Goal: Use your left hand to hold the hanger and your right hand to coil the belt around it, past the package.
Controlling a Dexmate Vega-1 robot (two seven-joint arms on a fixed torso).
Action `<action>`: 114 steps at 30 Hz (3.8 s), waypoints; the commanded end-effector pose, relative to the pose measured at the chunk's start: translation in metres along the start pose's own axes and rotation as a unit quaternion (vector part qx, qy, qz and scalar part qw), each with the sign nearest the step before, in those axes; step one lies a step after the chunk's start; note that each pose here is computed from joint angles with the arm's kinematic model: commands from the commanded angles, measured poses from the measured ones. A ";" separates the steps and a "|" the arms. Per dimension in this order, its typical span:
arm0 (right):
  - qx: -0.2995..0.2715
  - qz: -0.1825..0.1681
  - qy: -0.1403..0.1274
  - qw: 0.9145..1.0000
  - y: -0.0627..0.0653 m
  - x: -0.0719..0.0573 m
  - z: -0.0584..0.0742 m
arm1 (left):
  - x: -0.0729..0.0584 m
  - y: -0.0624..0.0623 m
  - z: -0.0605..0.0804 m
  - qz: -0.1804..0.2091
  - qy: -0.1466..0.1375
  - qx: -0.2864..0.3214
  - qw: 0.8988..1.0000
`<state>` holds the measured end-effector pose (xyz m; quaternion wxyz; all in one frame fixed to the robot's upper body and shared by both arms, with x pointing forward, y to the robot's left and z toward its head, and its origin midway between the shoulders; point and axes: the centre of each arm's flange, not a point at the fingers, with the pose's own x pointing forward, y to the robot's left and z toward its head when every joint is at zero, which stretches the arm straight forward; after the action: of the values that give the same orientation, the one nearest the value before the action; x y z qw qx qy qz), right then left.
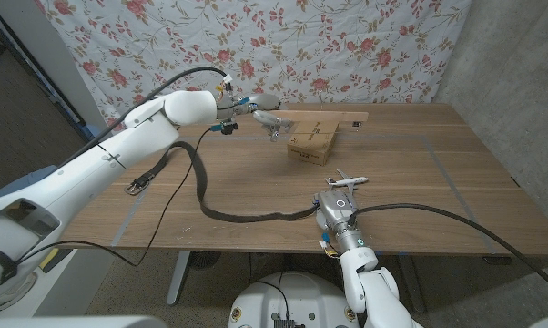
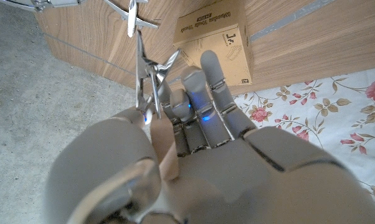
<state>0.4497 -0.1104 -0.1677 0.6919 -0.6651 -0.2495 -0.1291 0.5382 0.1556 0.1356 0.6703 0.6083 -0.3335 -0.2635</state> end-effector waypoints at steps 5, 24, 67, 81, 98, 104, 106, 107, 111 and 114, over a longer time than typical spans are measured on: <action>0.034 -0.230 0.017 0.972 -0.033 -0.011 -0.012 | -0.001 -0.005 0.002 0.003 0.008 0.004 1.000; 0.043 -0.388 0.048 0.919 -0.089 0.003 -0.031 | -0.007 -0.005 -0.004 0.014 0.011 0.007 1.000; 0.114 -0.521 0.014 0.846 -0.190 0.119 -0.036 | -0.074 -0.028 0.025 0.039 -0.059 0.114 0.991; 0.138 -0.520 -0.002 0.843 -0.226 0.153 -0.033 | -0.080 -0.035 0.025 0.049 -0.091 0.117 0.988; 0.052 -0.499 0.007 0.865 -0.285 0.208 -0.045 | -0.091 -0.033 0.024 0.064 -0.105 0.112 0.986; 0.035 -0.496 0.031 0.867 -0.301 0.221 -0.054 | -0.089 -0.035 0.018 0.057 -0.102 0.099 0.988; 0.037 -0.497 0.040 0.866 -0.306 0.226 -0.058 | -0.087 -0.036 0.018 0.053 -0.103 0.098 0.988; 0.037 -0.499 0.048 0.864 -0.312 0.231 -0.060 | -0.085 -0.036 0.017 0.048 -0.101 0.099 0.989; 0.025 -0.499 0.065 0.864 -0.325 0.245 -0.065 | -0.081 -0.035 0.016 0.043 -0.102 0.098 0.989; 0.008 -0.492 0.078 0.867 -0.333 0.254 -0.070 | -0.081 -0.033 0.015 0.046 -0.103 0.097 0.989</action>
<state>0.4942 -0.1546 0.2057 0.5705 -0.4144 -0.5312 -0.4698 0.4709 0.2052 0.0916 0.5807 0.6260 -0.4557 -0.2514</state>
